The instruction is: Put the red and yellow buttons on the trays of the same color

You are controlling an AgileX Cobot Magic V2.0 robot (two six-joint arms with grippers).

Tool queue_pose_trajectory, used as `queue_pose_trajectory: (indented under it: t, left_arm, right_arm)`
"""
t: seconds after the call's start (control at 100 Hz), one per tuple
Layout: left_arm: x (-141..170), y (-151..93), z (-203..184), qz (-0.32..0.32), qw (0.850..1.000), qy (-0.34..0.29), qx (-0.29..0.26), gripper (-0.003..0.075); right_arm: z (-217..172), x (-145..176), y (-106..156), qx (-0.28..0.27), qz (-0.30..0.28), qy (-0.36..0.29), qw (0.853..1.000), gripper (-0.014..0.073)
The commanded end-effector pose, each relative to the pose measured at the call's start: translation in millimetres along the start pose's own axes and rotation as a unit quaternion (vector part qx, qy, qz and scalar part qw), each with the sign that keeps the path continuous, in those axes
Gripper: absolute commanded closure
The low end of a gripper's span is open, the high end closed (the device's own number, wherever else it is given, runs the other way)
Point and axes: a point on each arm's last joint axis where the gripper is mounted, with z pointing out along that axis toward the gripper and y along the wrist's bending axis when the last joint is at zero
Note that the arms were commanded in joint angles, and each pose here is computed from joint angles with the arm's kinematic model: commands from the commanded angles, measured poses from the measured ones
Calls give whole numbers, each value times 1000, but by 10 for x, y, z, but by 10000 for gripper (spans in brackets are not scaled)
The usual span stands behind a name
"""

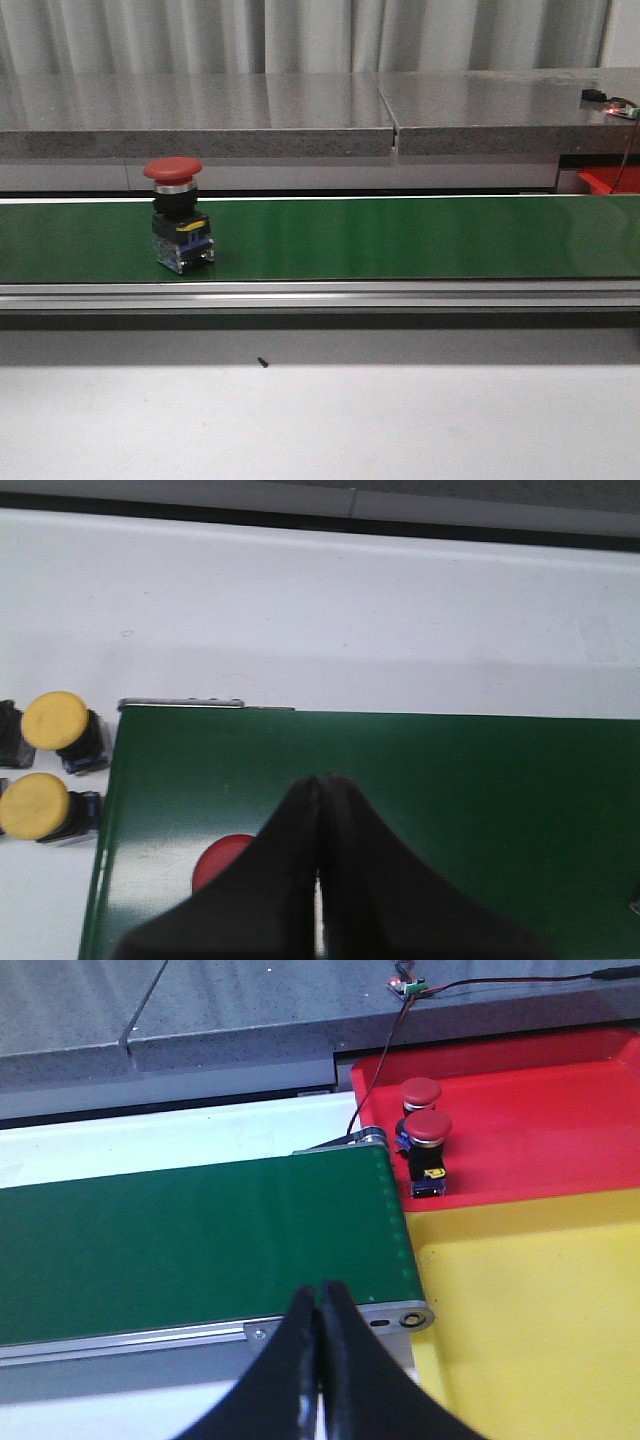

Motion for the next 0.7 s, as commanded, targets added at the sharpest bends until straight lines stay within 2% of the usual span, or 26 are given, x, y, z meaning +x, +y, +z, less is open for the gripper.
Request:
queue_pose_trajectory:
  t: [0.0, 0.27, 0.69]
  left_arm:
    - [-88, -145, -199, 21, 998, -60, 8, 739]
    - [86, -434, -315, 73, 993, -87, 32, 739]
    - [498, -456, -675, 77, 984, -162, 24, 739]
  right_arm:
    - [-23, -143, 12, -2, -4, -46, 999, 662]
    - [-23, -143, 12, -2, -4, -46, 999, 662]
    - [-23, -142, 11, -1, -5, -46, 999, 662]
